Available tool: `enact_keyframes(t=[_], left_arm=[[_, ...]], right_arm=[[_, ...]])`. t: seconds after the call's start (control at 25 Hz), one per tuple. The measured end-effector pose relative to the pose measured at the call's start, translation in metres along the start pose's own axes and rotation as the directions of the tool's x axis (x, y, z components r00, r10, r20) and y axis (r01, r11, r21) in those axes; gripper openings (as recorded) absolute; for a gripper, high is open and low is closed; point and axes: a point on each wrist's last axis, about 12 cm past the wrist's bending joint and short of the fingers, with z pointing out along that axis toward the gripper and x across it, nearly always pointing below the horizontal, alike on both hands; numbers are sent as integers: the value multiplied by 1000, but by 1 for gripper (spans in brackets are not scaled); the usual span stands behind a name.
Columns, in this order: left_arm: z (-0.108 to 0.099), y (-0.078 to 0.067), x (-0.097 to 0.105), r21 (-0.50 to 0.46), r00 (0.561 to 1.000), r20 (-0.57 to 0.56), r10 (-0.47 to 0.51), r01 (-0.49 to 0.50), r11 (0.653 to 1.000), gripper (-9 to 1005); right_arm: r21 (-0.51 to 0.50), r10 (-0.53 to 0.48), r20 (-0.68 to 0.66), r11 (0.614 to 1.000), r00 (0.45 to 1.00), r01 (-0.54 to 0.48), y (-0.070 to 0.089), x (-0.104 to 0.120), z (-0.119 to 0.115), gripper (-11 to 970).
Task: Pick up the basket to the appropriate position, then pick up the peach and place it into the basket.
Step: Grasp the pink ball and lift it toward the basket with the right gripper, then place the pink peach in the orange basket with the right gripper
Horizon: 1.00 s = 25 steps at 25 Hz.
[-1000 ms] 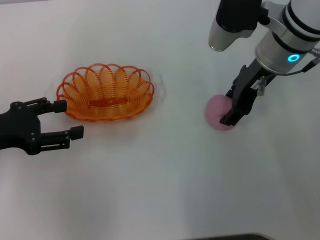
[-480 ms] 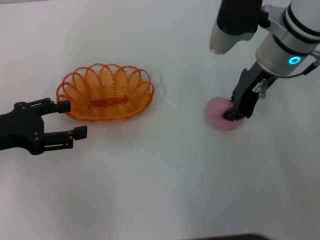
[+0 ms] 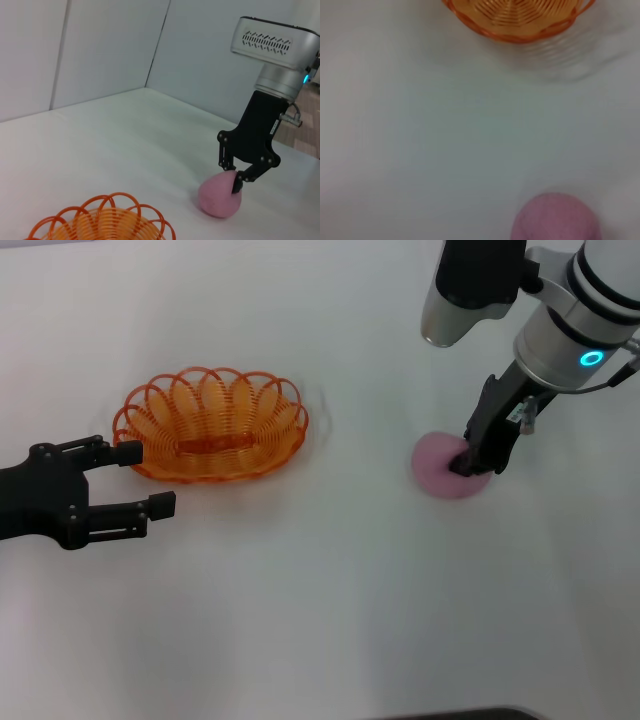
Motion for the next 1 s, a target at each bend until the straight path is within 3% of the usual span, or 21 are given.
enact_keyframes(t=[0.36, 0.72, 1.0], left_arm=[[0, 1, -1, 1, 1000, -1, 3, -3, 1000, 843], [1, 1, -3, 7, 1000, -3, 5, -5, 1000, 843], [2, 1, -4, 10, 1000, -3, 6, -6, 1000, 843]], right_arm=[[15, -31, 56, 999, 998, 30, -4, -4, -24, 107], [29, -69, 305, 998, 950, 64, -7, -30, -65, 48], [-16, -85, 446, 995, 891, 102, 1, -68, -53, 45]])
